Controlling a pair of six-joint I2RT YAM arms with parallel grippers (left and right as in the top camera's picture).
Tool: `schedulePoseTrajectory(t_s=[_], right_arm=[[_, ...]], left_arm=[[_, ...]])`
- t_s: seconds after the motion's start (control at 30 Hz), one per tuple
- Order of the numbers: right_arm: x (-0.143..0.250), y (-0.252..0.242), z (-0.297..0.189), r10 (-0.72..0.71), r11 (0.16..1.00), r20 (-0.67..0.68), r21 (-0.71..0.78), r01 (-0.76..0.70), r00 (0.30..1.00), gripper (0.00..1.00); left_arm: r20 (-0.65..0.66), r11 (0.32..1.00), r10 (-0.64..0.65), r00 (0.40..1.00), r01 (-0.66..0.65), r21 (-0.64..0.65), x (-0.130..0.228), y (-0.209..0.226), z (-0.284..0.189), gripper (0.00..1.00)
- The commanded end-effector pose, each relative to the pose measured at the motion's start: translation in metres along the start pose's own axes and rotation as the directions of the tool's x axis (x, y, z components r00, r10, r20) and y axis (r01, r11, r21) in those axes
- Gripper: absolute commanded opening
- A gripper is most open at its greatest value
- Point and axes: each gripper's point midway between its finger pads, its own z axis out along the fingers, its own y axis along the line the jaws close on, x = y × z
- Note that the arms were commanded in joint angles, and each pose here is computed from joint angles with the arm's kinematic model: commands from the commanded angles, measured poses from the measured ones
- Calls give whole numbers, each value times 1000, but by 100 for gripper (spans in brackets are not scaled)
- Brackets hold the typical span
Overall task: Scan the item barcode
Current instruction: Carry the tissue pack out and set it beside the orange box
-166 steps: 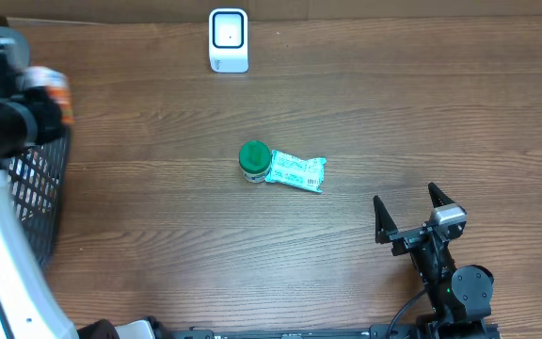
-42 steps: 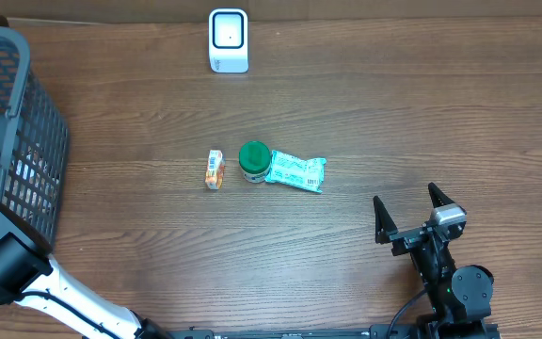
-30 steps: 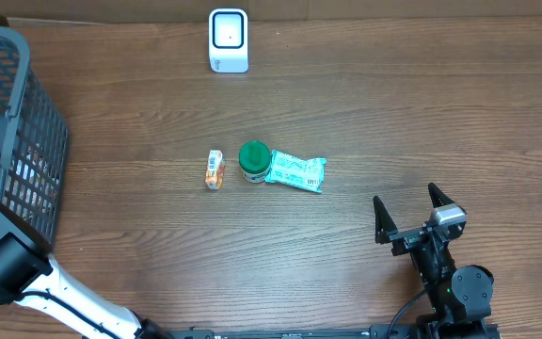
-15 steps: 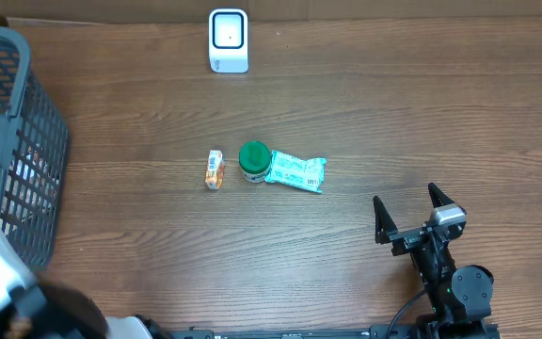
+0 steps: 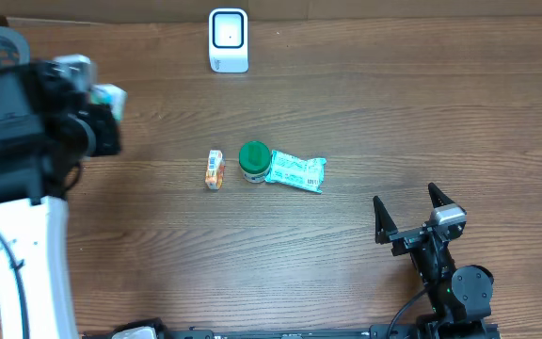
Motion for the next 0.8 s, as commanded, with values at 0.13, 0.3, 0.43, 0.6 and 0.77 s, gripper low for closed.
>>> schedulePoseTrajectory(t_s=[0.13,0.3,0.43,0.6,0.77], right_arm=[[2,0,0,-1,1000,1,-3,1,1000,100],[2,0,0,-1,1000,1,-3,1,1000,100],[2,0,0,-1,1000,1,-3,1,1000,100],[2,0,0,-1,1000,1,-3,1,1000,100],[2,0,0,-1,1000,1,-3,1,1000,100]], left_arm=[[-222,997,-66,973,56,-49,79,-15,75,4],[-278,999,-31,960,26,-21,122,-23,130,4],[-328,999,-18,945,26,22,143,-40,168,4],[-371,995,-84,925,96,14,156,-48,190,4],[-381,988,-100,919,137,73,158,-66,202,31]])
